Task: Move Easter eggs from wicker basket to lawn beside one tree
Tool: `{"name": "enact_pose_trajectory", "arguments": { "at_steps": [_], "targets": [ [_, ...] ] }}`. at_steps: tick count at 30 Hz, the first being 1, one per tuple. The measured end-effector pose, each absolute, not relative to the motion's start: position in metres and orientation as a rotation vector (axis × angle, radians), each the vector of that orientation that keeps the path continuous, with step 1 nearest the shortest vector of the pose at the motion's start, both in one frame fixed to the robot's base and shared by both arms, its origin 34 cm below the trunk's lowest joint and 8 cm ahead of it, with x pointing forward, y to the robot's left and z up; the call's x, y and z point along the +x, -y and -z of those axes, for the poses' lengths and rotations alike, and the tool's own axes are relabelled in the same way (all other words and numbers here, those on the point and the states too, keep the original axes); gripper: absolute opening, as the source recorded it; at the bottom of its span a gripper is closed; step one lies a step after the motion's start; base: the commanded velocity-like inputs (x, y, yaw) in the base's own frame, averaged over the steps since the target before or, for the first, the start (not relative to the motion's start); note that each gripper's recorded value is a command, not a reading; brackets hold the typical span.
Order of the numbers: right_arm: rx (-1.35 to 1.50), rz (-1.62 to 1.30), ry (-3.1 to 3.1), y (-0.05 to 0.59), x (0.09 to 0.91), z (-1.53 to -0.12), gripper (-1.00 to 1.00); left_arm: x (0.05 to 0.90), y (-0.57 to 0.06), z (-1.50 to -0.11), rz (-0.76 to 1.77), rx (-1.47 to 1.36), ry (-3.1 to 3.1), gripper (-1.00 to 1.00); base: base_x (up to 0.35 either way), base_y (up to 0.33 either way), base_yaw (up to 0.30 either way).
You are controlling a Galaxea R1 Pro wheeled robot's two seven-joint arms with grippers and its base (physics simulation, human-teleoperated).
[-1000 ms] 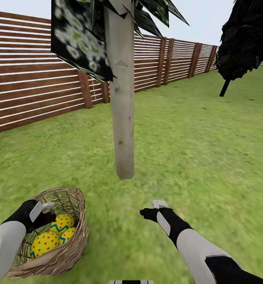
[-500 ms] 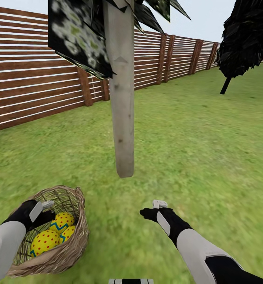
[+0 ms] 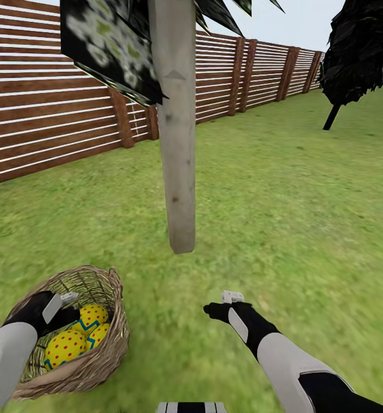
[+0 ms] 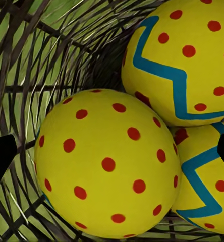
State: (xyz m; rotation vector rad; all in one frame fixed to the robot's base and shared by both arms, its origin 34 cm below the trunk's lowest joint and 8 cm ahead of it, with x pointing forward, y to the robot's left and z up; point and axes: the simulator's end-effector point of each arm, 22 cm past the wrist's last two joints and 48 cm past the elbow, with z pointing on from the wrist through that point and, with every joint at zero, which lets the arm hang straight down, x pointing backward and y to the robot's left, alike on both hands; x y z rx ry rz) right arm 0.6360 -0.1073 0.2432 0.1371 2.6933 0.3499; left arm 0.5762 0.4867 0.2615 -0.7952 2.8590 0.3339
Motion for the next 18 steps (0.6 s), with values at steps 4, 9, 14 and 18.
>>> {"name": "enact_pose_trajectory", "arguments": {
  "at_steps": [4,9,14,18],
  "targets": [
    [0.136,-0.350,-2.695,0.107,0.636,-0.243,1.00,0.573,-0.487,-0.260,-0.339,-0.795,-2.863,1.00,0.000,0.000,0.000],
    [0.139,-0.349,-2.705,0.107,0.633,-0.236,1.00,0.566,-0.487,-0.251,-0.349,-0.797,-2.881,1.00,0.000,0.000,0.000],
    [0.139,-0.349,-2.704,0.107,0.633,-0.236,1.00,0.564,-0.487,-0.250,-0.351,-0.796,-2.883,1.00,0.000,0.000,0.000],
    [0.140,-0.350,-2.708,0.107,0.632,-0.234,1.00,0.563,-0.487,-0.248,-0.354,-0.796,-2.887,1.00,0.000,0.000,0.000]
  ]
}}
